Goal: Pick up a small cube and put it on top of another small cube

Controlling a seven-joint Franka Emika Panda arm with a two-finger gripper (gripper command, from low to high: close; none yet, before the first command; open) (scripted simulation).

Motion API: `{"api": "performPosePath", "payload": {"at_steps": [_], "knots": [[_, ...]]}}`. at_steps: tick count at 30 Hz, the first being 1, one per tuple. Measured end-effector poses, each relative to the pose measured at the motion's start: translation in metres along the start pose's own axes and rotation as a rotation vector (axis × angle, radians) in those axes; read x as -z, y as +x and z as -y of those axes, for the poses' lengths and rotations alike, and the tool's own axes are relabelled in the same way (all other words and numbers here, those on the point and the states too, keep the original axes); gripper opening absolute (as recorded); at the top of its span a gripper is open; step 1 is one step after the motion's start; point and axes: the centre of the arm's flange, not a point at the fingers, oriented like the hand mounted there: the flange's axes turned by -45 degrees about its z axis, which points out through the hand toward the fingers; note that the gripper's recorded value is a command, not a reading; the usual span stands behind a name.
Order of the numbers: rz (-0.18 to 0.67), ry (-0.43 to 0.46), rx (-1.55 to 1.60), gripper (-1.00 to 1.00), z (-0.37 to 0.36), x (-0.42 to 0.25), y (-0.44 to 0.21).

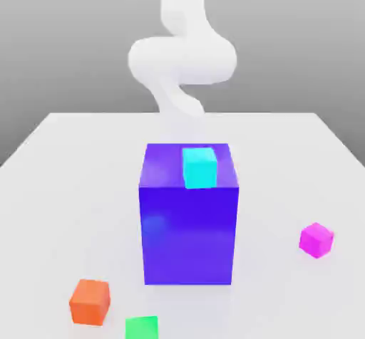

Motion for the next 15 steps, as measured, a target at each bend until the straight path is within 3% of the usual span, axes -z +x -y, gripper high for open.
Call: {"api": "performPosePath", "payload": {"at_steps": [7, 15], "knots": [[0.231, 0.087, 0.154, 0.00, 0.102, -0.150, -0.065], [0.482, 0.160, 0.353, 0.00, 0.204, -0.258, -0.212]]}}
